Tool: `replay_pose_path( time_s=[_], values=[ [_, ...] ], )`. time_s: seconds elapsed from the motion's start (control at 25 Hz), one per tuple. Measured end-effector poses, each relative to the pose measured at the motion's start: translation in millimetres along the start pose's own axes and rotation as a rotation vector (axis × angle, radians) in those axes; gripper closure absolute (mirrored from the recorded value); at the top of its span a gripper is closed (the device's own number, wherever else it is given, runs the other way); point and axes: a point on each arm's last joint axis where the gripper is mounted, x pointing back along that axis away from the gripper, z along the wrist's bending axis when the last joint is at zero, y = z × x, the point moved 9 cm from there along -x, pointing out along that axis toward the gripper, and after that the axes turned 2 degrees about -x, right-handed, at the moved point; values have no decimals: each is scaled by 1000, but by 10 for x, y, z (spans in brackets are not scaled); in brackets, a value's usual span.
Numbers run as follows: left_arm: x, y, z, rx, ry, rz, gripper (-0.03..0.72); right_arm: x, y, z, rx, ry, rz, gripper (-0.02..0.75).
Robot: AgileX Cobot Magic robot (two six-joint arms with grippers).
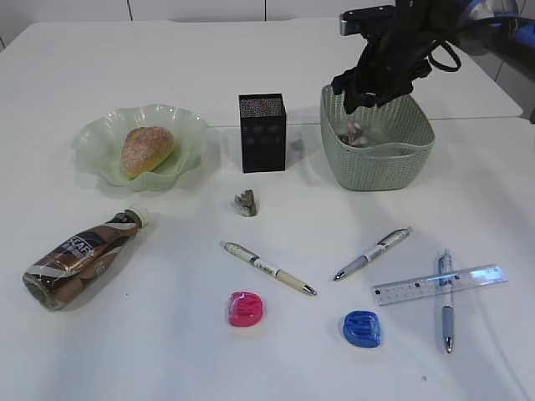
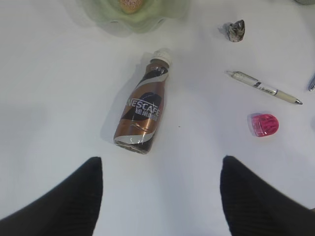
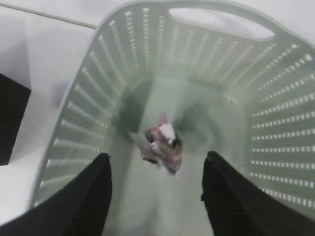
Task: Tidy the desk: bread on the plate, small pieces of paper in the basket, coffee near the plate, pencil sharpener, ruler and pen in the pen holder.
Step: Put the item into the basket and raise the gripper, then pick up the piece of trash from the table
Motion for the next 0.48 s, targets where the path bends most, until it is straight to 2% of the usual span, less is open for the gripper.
replay_pose_path(
  time_s=[0.16, 0.44, 0.48],
  values=[
    [0, 0, 0, 0, 0, 0, 162, -8, -18, -12, -15, -1, 8, 219],
    [0, 3, 0, 0, 0, -2, 162, 74, -41, 68, -9, 16, 43, 212],
    [0, 3, 0, 0, 0, -2, 162, 165, 16, 167, 7, 28, 35, 212]
  ],
)
